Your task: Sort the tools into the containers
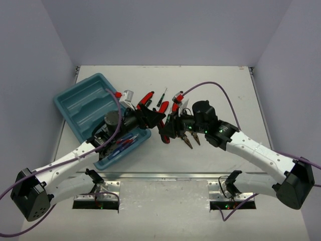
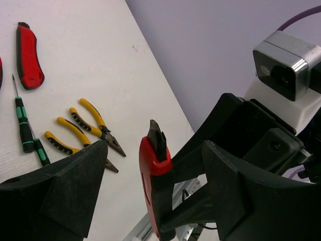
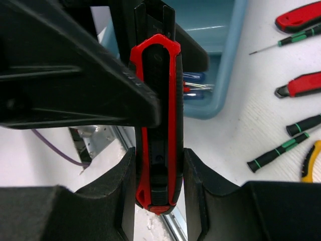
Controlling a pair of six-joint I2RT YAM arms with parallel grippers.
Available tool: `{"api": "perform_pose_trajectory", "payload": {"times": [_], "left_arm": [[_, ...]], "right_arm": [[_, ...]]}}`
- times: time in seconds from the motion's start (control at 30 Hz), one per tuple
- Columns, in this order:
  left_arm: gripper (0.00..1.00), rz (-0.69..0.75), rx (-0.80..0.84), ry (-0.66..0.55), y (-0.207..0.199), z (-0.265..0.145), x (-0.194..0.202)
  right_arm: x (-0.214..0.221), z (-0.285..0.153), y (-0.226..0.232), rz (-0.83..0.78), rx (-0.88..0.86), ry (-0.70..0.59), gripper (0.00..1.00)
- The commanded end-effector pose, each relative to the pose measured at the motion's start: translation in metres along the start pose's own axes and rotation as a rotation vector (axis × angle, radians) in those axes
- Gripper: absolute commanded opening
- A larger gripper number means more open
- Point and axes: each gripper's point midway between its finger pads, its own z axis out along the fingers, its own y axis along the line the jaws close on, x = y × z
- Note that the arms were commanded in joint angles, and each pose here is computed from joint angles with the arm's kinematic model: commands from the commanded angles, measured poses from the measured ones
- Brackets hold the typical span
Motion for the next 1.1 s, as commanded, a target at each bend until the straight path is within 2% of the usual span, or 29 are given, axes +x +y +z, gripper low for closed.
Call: {"api": "perform_pose_trajectory", "payload": {"times": [0.0, 0.03, 0.07, 0.1, 0.13, 0.23, 0.27, 0.3, 0.33, 0.37, 0.5, 0.57, 0.63, 0.73, 0.77, 0.93, 1.0, 1.07], "left_arm": [[0.66, 0.002, 0.122, -0.029, -0.035, 0.004, -0.012], [0.61, 0.003, 0.121, -0.017, -0.034, 0.006, -0.010], [0.51, 0.004, 0.121, -0.011, -0.034, 0.007, -0.008], [0.24, 0.010, 0.122, 0.006, -0.035, 0.008, -0.005], [0.03, 0.014, 0.116, 0.017, -0.035, 0.009, -0.003], [0.00, 0.051, 0.094, 0.035, -0.032, 0.011, -0.003], [0.00, 0.082, 0.060, 0.052, -0.026, 0.011, -0.001], [0.00, 0.105, 0.010, 0.068, -0.019, 0.011, -0.001], [0.00, 0.142, -0.061, 0.080, -0.007, 0.010, -0.003], [0.00, 0.203, -0.154, 0.084, 0.008, 0.008, -0.008], [0.00, 0.473, -0.586, 0.051, 0.069, -0.021, -0.054], [0.00, 0.582, -0.766, 0.067, 0.095, -0.039, -0.067], [0.00, 0.712, -0.875, 0.118, 0.115, -0.052, -0.071], [0.00, 0.919, -0.933, 0.169, 0.140, -0.058, -0.073], [0.00, 0.949, -0.920, 0.147, 0.141, -0.055, -0.078], [0.00, 1.205, -0.851, 0.195, 0.156, -0.057, -0.088], [0.00, 1.234, -0.821, 0.236, 0.172, -0.061, -0.089], [0.00, 1.185, -0.846, 0.239, 0.189, -0.068, -0.098]], "right_arm": [[-0.049, -0.008, 0.038, -0.056, -0.108, -0.147, 0.00], [-0.049, -0.007, 0.041, -0.058, -0.118, -0.144, 0.00], [-0.049, -0.007, 0.043, -0.061, -0.124, -0.143, 0.00], [-0.050, -0.005, 0.045, -0.065, -0.130, -0.149, 0.00], [-0.049, -0.004, 0.048, -0.067, -0.135, -0.151, 0.00], [-0.050, -0.004, 0.041, -0.059, -0.099, -0.160, 0.01], [-0.050, -0.004, 0.035, -0.055, -0.068, -0.168, 0.11], [-0.048, -0.005, 0.032, -0.054, -0.047, -0.169, 0.37], [-0.046, -0.006, 0.028, -0.055, -0.028, -0.163, 0.70], [-0.042, -0.007, 0.023, -0.056, -0.001, -0.150, 0.99], [-0.017, -0.026, -0.009, -0.070, 0.172, -0.072, 0.99], [-0.008, -0.044, -0.027, -0.092, 0.267, -0.102, 0.99], [-0.002, -0.061, -0.037, -0.107, 0.323, -0.145, 0.99], [0.004, -0.081, -0.050, -0.125, 0.394, -0.199, 0.99], [0.006, -0.083, -0.052, -0.132, 0.402, -0.197, 0.99], [0.023, -0.086, -0.065, -0.162, 0.446, -0.148, 0.99], [0.029, -0.085, -0.067, -0.169, 0.449, -0.132, 0.99], [0.035, -0.083, -0.070, -0.173, 0.450, -0.114, 0.99]]}}
